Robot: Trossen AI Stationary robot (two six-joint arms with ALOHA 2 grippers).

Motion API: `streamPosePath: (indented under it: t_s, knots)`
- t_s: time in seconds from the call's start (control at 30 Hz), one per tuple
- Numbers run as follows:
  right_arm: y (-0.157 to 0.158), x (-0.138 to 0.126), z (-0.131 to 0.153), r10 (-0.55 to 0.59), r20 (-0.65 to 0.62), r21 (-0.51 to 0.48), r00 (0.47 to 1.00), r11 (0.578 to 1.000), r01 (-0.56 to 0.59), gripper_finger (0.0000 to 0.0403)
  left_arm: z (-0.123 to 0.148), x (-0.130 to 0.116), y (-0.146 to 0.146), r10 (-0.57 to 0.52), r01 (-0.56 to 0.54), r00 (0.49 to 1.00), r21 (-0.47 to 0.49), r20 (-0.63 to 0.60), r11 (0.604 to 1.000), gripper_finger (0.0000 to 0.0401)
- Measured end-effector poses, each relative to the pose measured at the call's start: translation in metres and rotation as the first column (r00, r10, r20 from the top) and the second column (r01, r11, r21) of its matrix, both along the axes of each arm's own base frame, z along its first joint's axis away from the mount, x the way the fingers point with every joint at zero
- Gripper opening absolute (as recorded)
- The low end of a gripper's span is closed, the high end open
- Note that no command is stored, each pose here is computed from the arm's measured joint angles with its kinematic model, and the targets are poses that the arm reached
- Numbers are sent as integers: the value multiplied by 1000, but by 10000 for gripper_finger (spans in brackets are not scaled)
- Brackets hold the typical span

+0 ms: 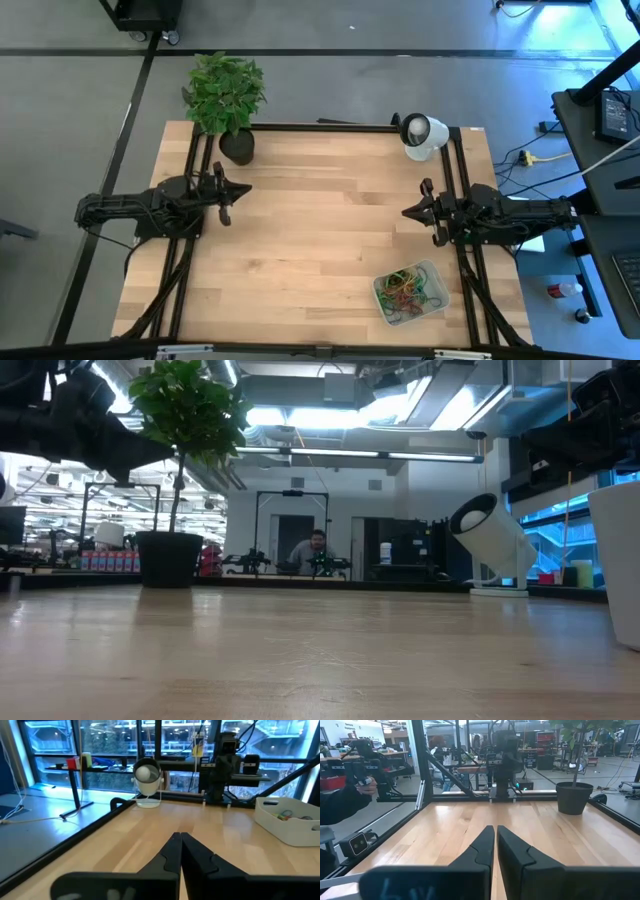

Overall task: Pick and place rubber bands into bin
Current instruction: Return to Home Position

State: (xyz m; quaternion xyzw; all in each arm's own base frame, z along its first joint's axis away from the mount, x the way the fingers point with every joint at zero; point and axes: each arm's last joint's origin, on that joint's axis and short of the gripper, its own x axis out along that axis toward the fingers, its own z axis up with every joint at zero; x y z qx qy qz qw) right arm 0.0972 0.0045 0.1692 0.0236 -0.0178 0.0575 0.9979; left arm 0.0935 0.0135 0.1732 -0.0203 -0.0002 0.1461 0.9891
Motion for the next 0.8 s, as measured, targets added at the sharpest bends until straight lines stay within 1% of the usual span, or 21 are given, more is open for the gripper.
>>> streamPosePath:
  t_s: [0.37, 0.5, 0.63, 0.8]
  knots:
    - [0, 0, 0, 0, 0, 0, 1000, 1000, 0, 26, -1, 0, 0, -1, 1, 1000, 2, -8, 1000, 2]
    - [0, 0, 0, 0, 0, -1, 1000, 1000, 0, 26, -1, 0, -1, -18, 18, 1000, 1, -8, 1000, 2]
    - [0, 0, 0, 0, 0, -2, 1000, 1000, 0, 26, -1, 0, -1, -30, 30, 1000, -22, -2, 999, 1]
    - [0, 0, 0, 0, 0, -2, 1000, 1000, 0, 26, -1, 0, -1, -30, 30, 1000, -24, -2, 999, 5]
